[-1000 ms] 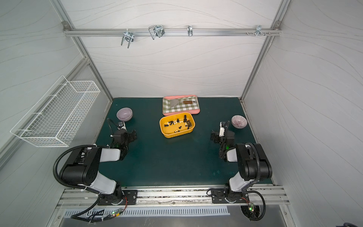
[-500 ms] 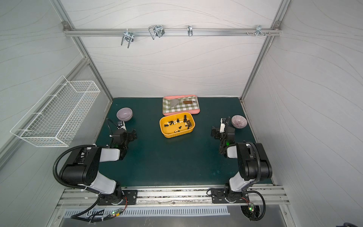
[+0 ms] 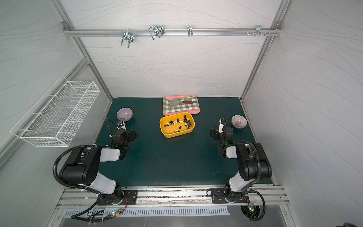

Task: Put the chess pieces into the storage box
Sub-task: Reset both arms

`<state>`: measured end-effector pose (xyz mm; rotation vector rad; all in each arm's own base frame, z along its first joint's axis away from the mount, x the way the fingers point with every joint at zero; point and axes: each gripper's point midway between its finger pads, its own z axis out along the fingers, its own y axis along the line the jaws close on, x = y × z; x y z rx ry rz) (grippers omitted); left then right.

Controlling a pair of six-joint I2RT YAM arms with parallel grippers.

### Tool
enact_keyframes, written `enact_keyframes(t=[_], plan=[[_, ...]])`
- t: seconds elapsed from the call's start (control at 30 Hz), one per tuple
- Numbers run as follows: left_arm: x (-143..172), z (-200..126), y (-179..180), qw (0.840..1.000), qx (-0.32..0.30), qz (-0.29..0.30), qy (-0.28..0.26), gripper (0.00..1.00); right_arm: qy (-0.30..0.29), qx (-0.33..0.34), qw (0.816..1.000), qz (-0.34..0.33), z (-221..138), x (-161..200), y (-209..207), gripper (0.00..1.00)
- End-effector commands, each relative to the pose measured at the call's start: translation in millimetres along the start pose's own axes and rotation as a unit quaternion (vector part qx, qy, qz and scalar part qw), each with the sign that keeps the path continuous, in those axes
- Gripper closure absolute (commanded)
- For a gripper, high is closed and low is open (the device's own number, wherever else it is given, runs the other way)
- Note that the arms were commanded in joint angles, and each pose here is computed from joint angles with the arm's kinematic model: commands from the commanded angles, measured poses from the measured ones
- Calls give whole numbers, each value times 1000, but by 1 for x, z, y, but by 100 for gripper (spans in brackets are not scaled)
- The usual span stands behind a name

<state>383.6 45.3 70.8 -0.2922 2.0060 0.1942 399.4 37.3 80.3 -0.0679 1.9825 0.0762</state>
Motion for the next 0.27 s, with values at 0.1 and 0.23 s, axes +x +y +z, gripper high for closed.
enact_keyframes(t=[0.1,0.23], plan=[[-24,1,-2,999,6,-11,-38,1,4,-5,1000,-7,5,-2,-1,1],[-24,1,-2,999,6,-11,-38,1,-1,-5,1000,-9,2,-3,0,1]])
